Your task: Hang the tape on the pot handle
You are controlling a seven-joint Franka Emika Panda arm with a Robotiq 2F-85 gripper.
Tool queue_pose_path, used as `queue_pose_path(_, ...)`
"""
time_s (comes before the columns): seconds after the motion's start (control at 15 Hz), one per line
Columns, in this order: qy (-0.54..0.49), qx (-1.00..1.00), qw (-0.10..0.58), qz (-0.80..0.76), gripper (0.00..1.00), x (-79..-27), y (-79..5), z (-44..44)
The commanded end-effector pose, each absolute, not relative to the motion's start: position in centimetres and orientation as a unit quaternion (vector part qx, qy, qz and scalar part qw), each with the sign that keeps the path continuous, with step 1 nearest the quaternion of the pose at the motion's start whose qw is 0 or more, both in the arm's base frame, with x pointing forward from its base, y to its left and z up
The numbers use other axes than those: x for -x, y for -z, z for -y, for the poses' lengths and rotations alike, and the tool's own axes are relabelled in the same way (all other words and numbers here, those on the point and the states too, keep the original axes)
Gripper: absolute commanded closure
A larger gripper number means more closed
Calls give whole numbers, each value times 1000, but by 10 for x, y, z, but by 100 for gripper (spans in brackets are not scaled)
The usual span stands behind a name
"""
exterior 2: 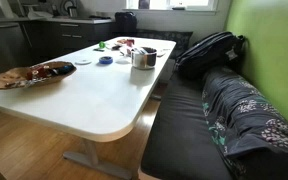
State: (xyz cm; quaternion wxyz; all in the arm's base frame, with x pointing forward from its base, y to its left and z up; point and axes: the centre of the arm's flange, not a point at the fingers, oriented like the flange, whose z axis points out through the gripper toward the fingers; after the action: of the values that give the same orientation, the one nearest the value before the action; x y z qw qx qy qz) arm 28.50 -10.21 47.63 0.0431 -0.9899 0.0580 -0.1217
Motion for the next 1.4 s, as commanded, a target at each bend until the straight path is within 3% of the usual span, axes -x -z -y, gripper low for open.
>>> queue_pose_path(0.0, 113, 991, 45, -57, 0, -284, -469, 101)
queue_pose_path(1.2, 96, 993, 48, -56, 0, -283, -454, 98)
queue_pose_path(1.33, 111, 991, 47, -52, 0, -304, -452, 102)
